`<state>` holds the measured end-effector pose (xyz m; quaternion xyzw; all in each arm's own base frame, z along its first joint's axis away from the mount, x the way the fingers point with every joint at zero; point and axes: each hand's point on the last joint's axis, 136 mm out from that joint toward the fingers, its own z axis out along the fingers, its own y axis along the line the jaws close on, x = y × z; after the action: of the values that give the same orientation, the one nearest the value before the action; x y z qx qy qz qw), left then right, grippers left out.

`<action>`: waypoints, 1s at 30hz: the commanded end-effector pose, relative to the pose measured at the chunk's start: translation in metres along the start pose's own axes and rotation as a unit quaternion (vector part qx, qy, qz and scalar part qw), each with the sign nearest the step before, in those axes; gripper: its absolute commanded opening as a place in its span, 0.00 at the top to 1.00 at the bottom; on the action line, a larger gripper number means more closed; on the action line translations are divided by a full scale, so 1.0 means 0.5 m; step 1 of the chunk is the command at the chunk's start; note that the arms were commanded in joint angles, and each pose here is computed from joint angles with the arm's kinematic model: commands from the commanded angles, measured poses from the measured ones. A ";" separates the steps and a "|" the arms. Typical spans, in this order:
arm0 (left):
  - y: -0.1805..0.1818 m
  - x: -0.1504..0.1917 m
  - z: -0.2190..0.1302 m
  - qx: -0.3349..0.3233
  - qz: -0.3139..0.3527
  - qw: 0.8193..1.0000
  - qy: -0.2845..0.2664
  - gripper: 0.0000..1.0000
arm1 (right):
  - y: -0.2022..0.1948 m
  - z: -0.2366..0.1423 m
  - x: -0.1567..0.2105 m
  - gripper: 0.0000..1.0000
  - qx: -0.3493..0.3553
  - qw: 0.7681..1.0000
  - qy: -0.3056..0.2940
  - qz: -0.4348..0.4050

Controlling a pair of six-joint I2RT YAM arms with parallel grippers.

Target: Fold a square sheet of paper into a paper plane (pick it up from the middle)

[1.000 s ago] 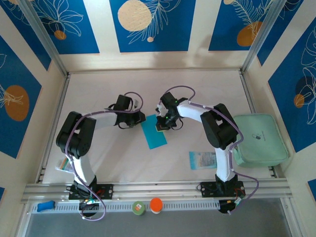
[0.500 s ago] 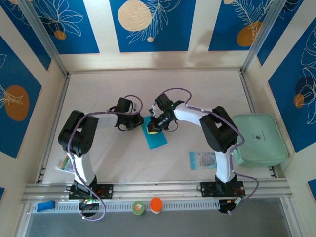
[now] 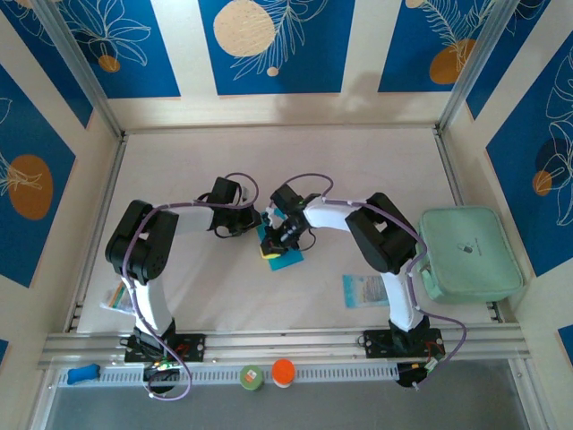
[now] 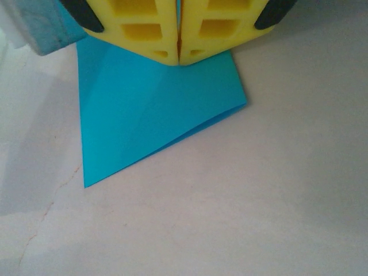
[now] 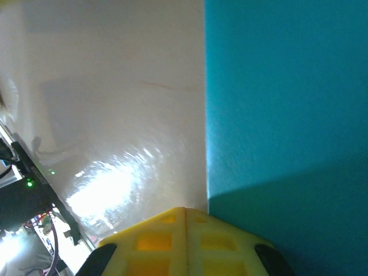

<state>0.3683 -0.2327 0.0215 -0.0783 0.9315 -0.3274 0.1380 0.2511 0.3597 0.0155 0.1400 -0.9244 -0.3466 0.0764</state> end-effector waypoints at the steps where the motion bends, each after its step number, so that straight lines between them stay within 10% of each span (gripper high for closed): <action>1: 0.044 0.025 0.014 -0.035 -0.004 0.999 0.013 0.90 | -0.014 -0.001 0.050 1.00 0.006 1.000 0.026 0.015; 14: 0.033 0.007 0.020 -0.039 0.021 0.999 0.016 0.90 | -0.006 -0.038 0.137 1.00 -0.017 0.999 0.039 0.011; 23: -0.051 -0.025 -0.008 0.006 0.096 0.995 0.022 0.88 | -0.013 -0.165 0.026 0.98 0.026 0.992 -0.119 0.013; 30: -0.102 -0.032 -0.058 0.023 0.048 0.998 -0.014 0.74 | -0.073 -0.154 -0.038 0.96 0.105 0.986 -0.129 0.030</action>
<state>0.3848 -0.2484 0.0581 -0.0121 0.9291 -0.3304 0.1657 0.2880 0.2984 0.0639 0.0814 -0.9482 -0.3024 -0.0530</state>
